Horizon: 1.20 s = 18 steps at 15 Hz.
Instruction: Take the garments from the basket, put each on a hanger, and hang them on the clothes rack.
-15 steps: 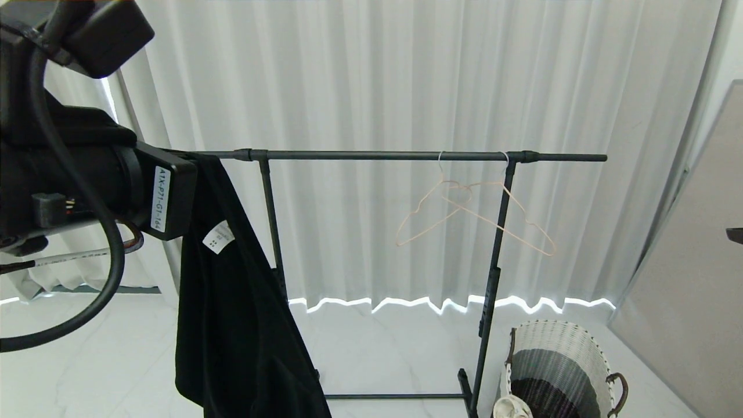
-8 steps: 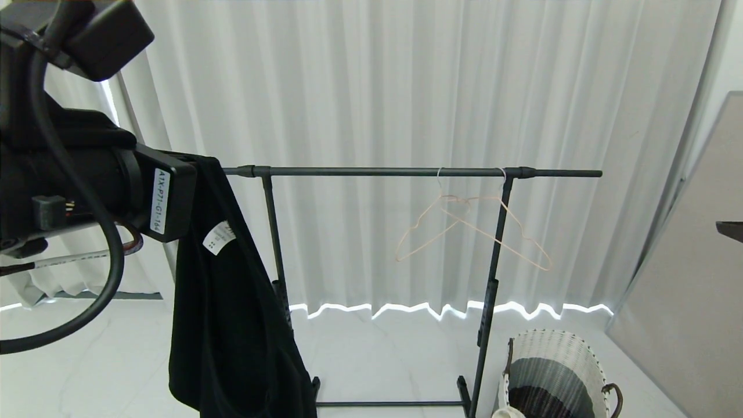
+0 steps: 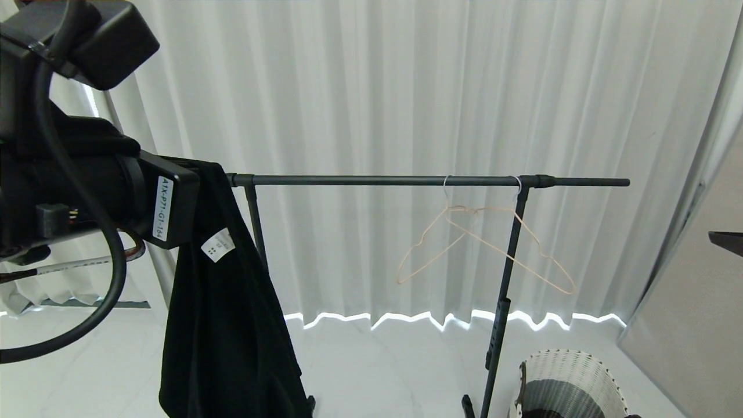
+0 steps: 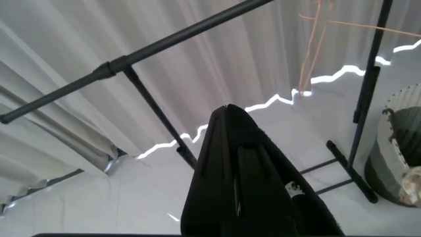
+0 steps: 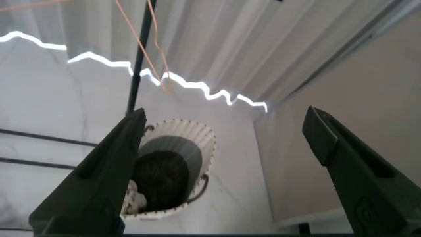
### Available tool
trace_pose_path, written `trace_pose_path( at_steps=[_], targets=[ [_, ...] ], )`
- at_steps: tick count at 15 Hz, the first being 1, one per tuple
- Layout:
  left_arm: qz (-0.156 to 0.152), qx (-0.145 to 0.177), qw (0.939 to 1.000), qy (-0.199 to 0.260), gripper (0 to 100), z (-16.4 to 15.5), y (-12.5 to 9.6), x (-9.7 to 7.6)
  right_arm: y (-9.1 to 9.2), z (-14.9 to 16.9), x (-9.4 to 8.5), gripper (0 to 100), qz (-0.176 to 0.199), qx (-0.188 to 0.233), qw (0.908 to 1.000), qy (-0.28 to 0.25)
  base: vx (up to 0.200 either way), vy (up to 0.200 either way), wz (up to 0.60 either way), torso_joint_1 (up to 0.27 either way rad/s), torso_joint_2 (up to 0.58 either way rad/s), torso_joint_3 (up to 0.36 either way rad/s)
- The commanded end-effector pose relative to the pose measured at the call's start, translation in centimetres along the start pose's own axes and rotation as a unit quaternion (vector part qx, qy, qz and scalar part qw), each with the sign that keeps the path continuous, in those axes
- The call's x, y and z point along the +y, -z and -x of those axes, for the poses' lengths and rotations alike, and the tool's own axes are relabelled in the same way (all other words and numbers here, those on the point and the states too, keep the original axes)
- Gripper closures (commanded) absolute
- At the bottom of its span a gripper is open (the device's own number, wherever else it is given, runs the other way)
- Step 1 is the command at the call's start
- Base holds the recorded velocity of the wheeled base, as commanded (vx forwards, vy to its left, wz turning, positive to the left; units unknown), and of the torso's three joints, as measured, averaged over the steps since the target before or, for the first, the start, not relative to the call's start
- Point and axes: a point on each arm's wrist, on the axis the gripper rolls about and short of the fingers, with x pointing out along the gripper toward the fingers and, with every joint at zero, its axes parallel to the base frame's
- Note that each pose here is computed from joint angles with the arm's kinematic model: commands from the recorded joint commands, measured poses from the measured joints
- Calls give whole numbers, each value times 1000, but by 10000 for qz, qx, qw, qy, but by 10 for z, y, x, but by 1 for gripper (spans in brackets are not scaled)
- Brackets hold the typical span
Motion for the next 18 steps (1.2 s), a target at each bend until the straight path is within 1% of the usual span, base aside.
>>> trace_pose_path(
  at_steps=[1, 4, 10, 13, 14, 15, 17, 18],
  targets=[
    [-6, 13, 10000, 4, 100, -1, 0, -1, 0, 0, 0, 0, 1, -19, 10000, -76, 200, 0, 0, -2, 7, 7],
    [-4, 16, 10000, -3, 100, -1, 0, 0, 0, -2, 1, 0, -1, -5, 9999, -147, 200, 0, 0, 1, 2, 4],
    [-26, 64, 10000, 7, 100, -1, 4, -1, 8, -5, 3, 0, -7, 134, 9997, -191, 200, 0, 0, 5, 2, 5],
    [7, 11, 10000, -12, 100, -2, 9, -2, 10, -6, 4, 0, -9, 184, 9996, -209, 0, 0, 0, 0, 0, 0],
    [22, -14, 10000, -24, 100, -3, 13, -4, 11, -7, 4, 0, -10, 199, 9996, -215, 0, 0, 0, 0, 0, 0],
    [1, 58, 10000, -47, 100, -6, 20, -6, 12, -8, 5, 0, -11, 227, 9995, -225, 0, 0, 0, 0, 0, 0],
    [-78, 375, 9986, -353, 100, -13, 38, -9, 13, -9, 5, 0, -12, 263, 9994, -239, 0, 0, 0, 0, 0, 0],
    [-117, 477, 9979, -410, 100, -13, 45, -10, 15, -9, 6, 0, -14, 292, 9993, -249, 0, 0, 0, 0, 0, 0]
  ],
)
